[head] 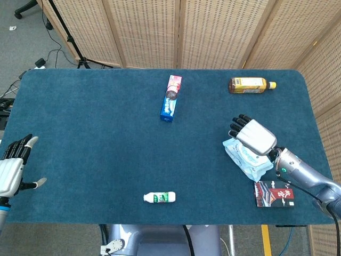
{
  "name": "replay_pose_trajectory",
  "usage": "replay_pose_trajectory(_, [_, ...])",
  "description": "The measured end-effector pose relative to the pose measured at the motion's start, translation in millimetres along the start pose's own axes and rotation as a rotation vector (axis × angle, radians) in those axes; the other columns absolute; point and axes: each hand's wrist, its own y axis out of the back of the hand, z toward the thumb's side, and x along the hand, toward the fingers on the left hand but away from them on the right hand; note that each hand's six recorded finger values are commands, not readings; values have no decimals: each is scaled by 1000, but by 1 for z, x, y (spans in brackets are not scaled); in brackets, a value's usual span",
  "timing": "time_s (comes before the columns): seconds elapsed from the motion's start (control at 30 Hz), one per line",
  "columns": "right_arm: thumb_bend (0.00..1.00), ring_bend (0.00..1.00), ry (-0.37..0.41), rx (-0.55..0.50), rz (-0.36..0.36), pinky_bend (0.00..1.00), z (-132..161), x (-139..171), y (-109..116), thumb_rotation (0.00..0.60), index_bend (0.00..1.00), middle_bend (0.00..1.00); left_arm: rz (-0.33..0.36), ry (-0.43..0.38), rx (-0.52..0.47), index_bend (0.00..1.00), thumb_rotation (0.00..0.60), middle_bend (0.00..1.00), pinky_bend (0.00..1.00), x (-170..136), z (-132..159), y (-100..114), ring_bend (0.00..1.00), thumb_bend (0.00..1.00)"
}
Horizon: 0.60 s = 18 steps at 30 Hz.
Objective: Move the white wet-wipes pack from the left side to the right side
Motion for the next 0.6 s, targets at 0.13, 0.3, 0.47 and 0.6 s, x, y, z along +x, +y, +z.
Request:
replay_pose_trajectory(0.13, [1000, 249, 120, 71, 28, 289, 31, 16, -8, 600, 563, 394, 0, -1, 2, 0, 600, 0, 0, 0, 0, 0, 0, 0])
replay_pose_trajectory(0.3, [1000, 217, 195, 138, 73, 289, 52, 28, -21, 600, 529, 325, -1, 0, 2, 0, 600, 0, 0, 0, 0, 0, 0, 0])
replay_pose_trajectory(0.47, [1000, 210, 209, 146, 138, 289, 58, 28, -36, 600, 525, 320, 0, 3, 2, 0, 600, 0, 0, 1, -1, 0, 0, 0])
replay_pose_trajectory(0.6, [1000, 210, 216, 154, 170, 289, 61, 27, -46, 600, 525, 320, -2, 4, 3, 0, 600, 0, 0, 1, -1, 0, 0, 0])
